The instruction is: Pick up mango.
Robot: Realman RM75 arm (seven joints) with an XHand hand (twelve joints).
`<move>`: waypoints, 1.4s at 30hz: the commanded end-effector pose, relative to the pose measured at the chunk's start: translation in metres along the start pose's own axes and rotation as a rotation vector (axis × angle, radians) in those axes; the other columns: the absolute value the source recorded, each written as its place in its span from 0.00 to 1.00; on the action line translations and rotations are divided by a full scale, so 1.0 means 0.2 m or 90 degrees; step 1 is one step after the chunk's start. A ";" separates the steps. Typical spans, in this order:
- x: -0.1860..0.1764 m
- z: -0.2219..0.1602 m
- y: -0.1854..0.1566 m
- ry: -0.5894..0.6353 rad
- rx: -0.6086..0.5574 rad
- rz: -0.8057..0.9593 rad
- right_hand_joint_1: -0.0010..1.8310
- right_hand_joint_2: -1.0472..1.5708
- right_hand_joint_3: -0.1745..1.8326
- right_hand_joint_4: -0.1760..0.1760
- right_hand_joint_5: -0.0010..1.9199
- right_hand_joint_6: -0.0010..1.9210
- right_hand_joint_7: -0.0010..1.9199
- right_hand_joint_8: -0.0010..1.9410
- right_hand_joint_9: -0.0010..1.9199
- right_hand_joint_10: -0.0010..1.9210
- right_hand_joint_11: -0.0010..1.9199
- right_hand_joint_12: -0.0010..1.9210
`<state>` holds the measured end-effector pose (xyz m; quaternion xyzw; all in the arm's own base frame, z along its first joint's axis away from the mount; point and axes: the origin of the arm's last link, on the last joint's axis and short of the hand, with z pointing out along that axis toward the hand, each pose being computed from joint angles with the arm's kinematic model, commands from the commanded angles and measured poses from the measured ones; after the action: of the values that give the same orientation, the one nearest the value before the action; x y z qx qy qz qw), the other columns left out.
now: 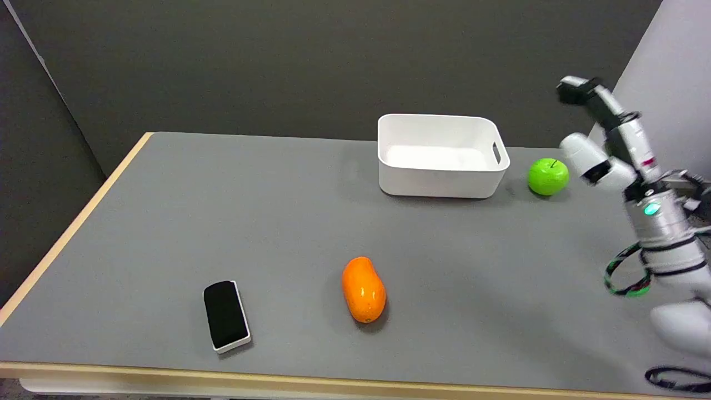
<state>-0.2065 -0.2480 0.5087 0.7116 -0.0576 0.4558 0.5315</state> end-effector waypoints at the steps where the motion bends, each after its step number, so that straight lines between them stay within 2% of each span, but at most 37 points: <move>1: -0.59 -0.43 -0.63 -0.069 -0.110 -0.248 0.18 0.63 0.53 0.07 0.11 0.27 0.14 0.27 0.09 0.43 0.00 0.52; 7: -0.79 -0.45 -0.86 -0.107 -0.095 -0.346 0.19 0.62 0.53 0.07 0.11 0.27 0.15 0.28 0.10 0.44 0.00 0.52; 10: -0.89 -0.42 -0.94 -0.119 -0.092 -0.390 0.20 0.64 0.48 0.07 0.12 0.26 0.17 0.25 0.09 0.48 0.00 0.51; 12: -0.97 -0.41 -0.98 -0.132 -0.094 -0.398 0.19 0.62 0.53 0.07 0.11 0.28 0.16 0.28 0.10 0.45 0.00 0.52; 20: -1.20 -0.37 -1.07 -0.186 -0.104 -0.373 0.19 0.62 0.53 0.00 0.11 0.29 0.17 0.29 0.12 0.46 0.00 0.54; 23: -1.27 -0.35 -1.10 -0.216 -0.092 -0.353 0.21 0.65 0.46 0.00 0.12 0.27 0.18 0.26 0.10 0.50 0.00 0.53; 29: -1.36 -0.30 -1.16 -0.245 -0.055 -0.327 0.21 0.65 0.46 0.00 0.12 0.27 0.17 0.26 0.09 0.49 0.00 0.52; 31: -1.37 -0.31 -1.14 -0.252 -0.060 -0.326 0.20 0.62 0.53 0.00 0.11 0.30 0.16 0.30 0.10 0.45 0.00 0.52; 32: -1.38 -0.32 -1.13 -0.258 -0.067 -0.325 0.20 0.62 0.53 0.00 0.11 0.30 0.16 0.30 0.10 0.45 0.00 0.52; 36: -1.39 -0.36 -1.10 -0.273 -0.093 -0.315 0.21 0.65 0.45 0.00 0.12 0.28 0.17 0.27 0.08 0.50 0.00 0.51; 42: -1.40 -0.42 -1.10 -0.289 -0.130 -0.288 0.21 0.65 0.45 0.00 0.11 0.28 0.16 0.27 0.07 0.49 0.00 0.51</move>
<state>-0.2818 -0.2054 0.1945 0.7274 -0.0001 0.1712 0.6645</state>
